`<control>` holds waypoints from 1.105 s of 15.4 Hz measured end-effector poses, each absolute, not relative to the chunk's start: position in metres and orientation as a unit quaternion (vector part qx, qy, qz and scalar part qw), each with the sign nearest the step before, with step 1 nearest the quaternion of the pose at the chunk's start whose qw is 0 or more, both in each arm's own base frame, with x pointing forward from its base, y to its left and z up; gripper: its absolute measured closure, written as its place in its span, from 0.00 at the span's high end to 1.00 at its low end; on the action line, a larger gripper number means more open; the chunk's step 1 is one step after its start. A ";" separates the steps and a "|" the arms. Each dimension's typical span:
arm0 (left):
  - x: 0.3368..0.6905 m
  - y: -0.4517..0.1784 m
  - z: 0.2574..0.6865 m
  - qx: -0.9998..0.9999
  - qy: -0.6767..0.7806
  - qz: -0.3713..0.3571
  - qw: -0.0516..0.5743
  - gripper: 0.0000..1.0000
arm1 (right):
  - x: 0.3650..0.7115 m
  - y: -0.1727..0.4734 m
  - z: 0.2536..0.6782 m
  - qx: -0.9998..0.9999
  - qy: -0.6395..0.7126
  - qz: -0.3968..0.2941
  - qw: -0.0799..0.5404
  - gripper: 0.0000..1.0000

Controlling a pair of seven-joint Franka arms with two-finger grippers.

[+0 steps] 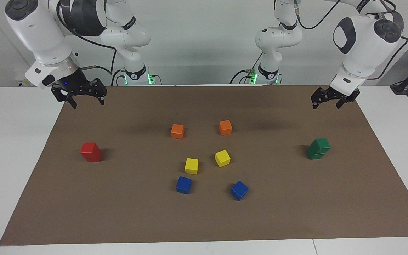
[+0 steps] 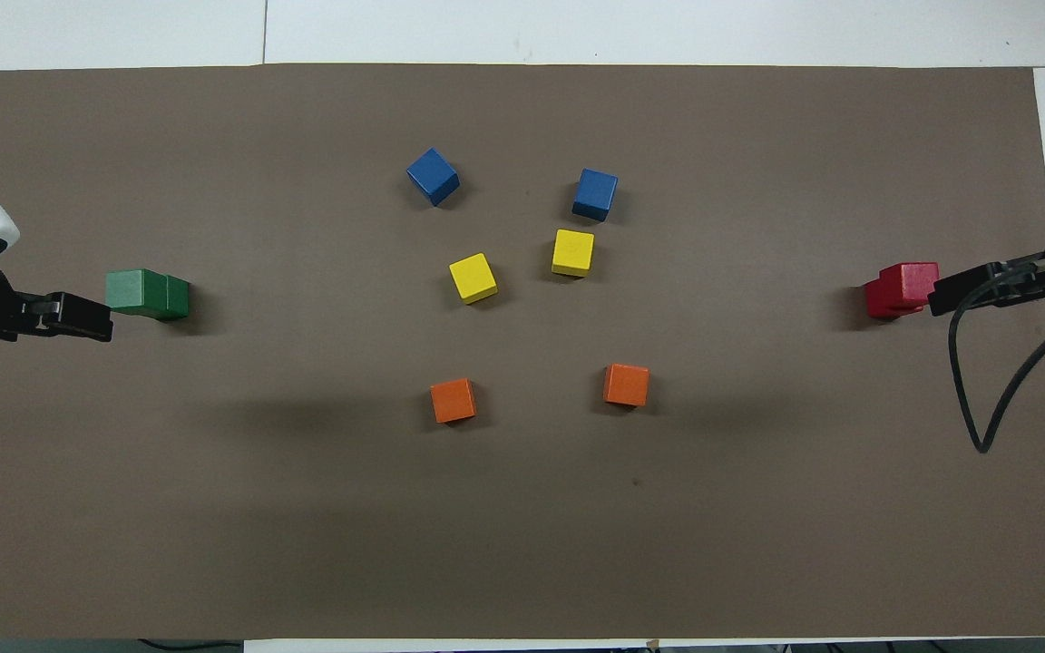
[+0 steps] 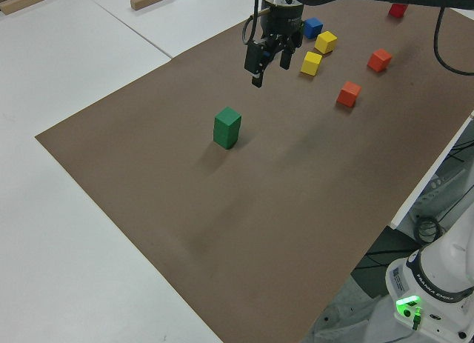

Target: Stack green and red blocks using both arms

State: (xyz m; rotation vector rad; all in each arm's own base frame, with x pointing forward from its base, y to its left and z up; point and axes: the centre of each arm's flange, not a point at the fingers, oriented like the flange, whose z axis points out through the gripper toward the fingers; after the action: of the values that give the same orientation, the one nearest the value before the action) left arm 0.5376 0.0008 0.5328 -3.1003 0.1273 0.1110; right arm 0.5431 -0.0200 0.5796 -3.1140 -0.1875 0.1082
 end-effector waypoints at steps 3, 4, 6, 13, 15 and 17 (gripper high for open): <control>0.552 -0.009 0.532 -0.998 0.045 0.038 0.016 1.00 | 0.542 -0.019 0.578 -0.997 -0.061 0.039 0.009 1.00; 0.554 -0.013 0.530 -0.998 0.043 0.041 0.016 1.00 | 0.542 -0.020 0.578 -0.997 -0.062 0.041 0.005 1.00; 0.552 -0.019 0.530 -0.998 0.040 0.044 0.016 1.00 | 0.542 -0.021 0.578 -0.997 -0.066 0.043 -0.016 1.00; 0.546 -0.009 0.536 -0.998 0.027 0.045 0.016 1.00 | 0.542 -0.014 0.579 -0.996 -0.076 0.044 -0.031 1.00; 0.545 -0.010 0.541 -0.999 0.028 0.042 0.016 1.00 | 0.542 -0.014 0.579 -0.996 -0.076 0.044 -0.031 1.00; 0.541 -0.011 0.548 -0.999 0.029 0.037 0.016 1.00 | 0.542 -0.014 0.579 -0.996 -0.075 0.043 -0.029 1.00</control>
State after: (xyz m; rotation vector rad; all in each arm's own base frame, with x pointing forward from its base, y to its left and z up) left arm 0.5411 -0.0109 0.5478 -3.1053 0.0888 0.1160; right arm 0.5423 -0.0136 0.5792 -3.1874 -0.2416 0.1386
